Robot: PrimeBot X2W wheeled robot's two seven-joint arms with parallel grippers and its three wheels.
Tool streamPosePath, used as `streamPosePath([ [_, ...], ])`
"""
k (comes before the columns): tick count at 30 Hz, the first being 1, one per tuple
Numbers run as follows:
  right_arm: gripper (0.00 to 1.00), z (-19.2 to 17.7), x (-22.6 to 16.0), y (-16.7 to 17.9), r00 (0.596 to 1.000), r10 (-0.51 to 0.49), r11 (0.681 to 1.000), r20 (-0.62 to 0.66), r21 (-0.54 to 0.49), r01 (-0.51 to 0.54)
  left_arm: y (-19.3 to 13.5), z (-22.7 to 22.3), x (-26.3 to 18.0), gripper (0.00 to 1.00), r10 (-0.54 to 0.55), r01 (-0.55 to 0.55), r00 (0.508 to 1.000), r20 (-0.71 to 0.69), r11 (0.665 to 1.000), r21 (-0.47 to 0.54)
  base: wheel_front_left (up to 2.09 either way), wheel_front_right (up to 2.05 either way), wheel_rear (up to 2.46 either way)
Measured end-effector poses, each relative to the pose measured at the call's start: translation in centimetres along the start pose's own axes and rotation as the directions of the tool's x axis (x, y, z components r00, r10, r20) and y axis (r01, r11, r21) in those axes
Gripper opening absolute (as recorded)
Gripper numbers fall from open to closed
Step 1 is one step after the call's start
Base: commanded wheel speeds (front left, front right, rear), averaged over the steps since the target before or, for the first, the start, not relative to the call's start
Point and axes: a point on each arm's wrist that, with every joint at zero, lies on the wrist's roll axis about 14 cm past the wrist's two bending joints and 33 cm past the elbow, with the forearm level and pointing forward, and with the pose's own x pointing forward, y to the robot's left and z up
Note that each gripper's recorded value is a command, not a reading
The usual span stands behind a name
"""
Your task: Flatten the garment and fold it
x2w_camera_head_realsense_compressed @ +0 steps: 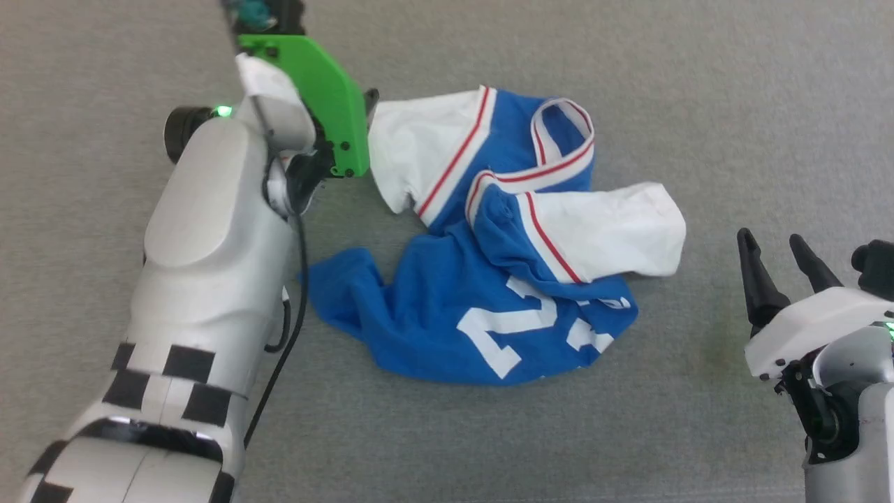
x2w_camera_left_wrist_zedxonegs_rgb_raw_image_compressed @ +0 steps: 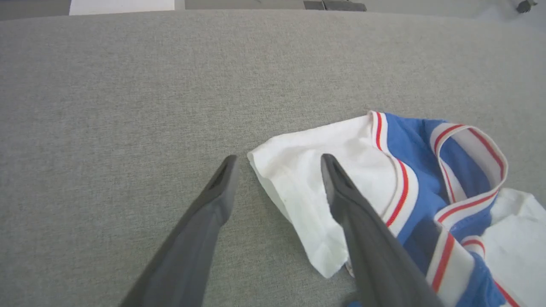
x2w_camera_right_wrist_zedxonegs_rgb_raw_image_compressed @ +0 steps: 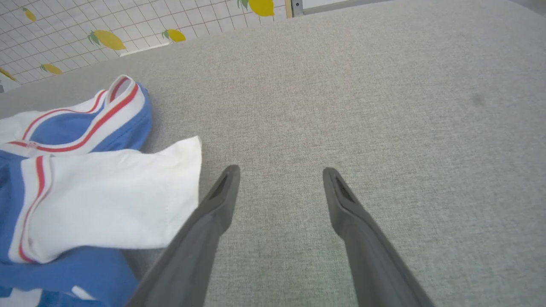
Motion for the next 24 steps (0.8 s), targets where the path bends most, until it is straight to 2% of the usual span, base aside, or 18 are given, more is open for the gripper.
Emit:
streamPosePath([
  [2,1.00,-0.8,0.2,-0.6,1.000,-0.015,1.000,-0.016,0.005,0.015,-0.1,-1.4,1.2,1.00,0.012,-0.008,0.997,-0.080,0.999,0.050,0.00,0.00,0.00],
  [7,1.00,-2.7,0.4,-1.8,0.997,-0.050,0.999,-0.057,0.011,0.051,-0.2,-6.4,3.6,1.00,0.018,0.007,0.961,-0.277,0.996,0.092,0.00,0.00,0.00],
  [11,1.00,-3.5,0.5,-2.8,0.994,-0.081,0.997,-0.075,0.003,0.082,-0.7,-7.8,4.6,1.00,-0.002,0.041,0.943,-0.334,0.993,0.110,0.00,0.00,0.00],
  [12,1.00,-3.6,0.5,-3.0,0.993,-0.087,0.996,-0.078,0.002,0.087,-0.7,-7.8,4.8,0.82,-0.008,0.048,0.942,-0.335,0.993,0.112,0.00,0.00,0.00],
  [13,1.00,-3.7,0.6,-3.2,0.993,-0.091,0.996,-0.080,0.002,0.091,-0.9,-7.7,5.0,0.00,-0.017,0.055,0.947,-0.320,0.993,0.109,0.00,0.00,0.00],
  [18,1.00,-3.7,0.9,-2.6,0.994,-0.078,0.997,-0.080,-0.010,0.078,-1.4,-6.7,4.9,0.00,-0.064,0.078,0.972,-0.228,0.996,0.053,0.00,0.00,0.00],
  [24,1.00,-2.1,1.1,-0.3,0.999,-0.015,0.999,-0.049,-0.033,0.013,-1.6,-3.4,2.9,0.00,-0.096,0.097,0.995,0.023,0.994,-0.055,0.00,0.00,0.00],
])
